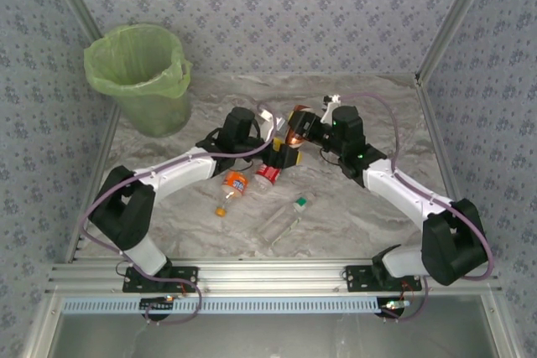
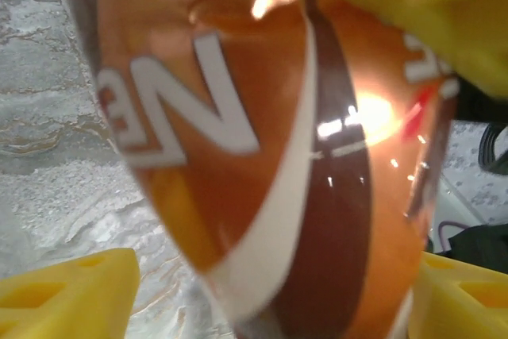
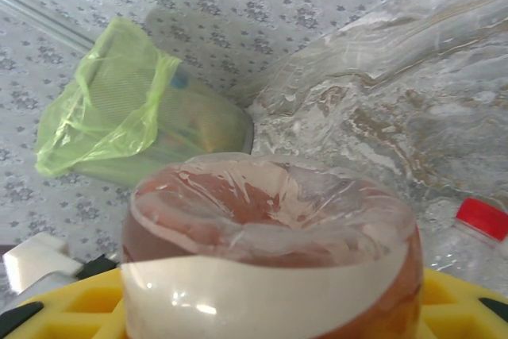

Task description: Put the plastic bottles in the bin

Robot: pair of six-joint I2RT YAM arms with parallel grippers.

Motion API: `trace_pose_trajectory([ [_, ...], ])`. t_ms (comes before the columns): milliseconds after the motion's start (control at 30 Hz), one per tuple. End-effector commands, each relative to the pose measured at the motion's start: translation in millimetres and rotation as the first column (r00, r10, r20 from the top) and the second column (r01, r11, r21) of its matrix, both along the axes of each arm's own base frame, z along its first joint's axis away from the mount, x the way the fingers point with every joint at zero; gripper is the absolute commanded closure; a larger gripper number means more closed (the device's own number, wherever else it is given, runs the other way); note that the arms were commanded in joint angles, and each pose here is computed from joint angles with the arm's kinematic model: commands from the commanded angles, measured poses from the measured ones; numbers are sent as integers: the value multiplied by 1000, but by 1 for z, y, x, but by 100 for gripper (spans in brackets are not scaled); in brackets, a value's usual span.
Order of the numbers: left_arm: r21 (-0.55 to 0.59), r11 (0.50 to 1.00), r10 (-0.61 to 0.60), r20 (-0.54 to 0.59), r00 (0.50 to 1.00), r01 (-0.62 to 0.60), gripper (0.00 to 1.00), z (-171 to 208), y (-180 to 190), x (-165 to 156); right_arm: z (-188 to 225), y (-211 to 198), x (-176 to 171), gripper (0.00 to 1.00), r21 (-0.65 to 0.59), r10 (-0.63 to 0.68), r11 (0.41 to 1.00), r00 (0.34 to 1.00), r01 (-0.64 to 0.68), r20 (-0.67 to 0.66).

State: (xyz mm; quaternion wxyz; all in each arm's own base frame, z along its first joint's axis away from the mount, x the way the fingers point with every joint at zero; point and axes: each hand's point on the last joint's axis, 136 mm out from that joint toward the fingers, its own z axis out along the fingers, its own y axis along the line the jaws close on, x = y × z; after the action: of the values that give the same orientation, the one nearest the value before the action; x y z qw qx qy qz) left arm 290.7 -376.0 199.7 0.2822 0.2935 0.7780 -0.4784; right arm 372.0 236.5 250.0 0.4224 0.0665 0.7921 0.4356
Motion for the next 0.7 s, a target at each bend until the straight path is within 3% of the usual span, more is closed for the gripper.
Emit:
trace_pose_trajectory([
  [0,-56,998,-35,40,999,38,28,20,-9,1,25,12,-2,59,52,39,998,998,-42,55],
  [267,-55,998,-27,36,999,29,61,19,-9,2,27,14,-2,56,52,44,998,997,-47,56],
  [467,-62,998,-24,44,999,27,73,22,-10,3,22,12,-2,52,35,45,998,998,-47,49],
  [533,-57,998,-21,42,999,23,76,21,-9,4,22,11,-2,46,38,42,998,998,-44,46],
  [667,-40,999,-4,46,999,6,81,18,-7,7,22,6,-1,24,23,14,1000,999,-14,33],
])
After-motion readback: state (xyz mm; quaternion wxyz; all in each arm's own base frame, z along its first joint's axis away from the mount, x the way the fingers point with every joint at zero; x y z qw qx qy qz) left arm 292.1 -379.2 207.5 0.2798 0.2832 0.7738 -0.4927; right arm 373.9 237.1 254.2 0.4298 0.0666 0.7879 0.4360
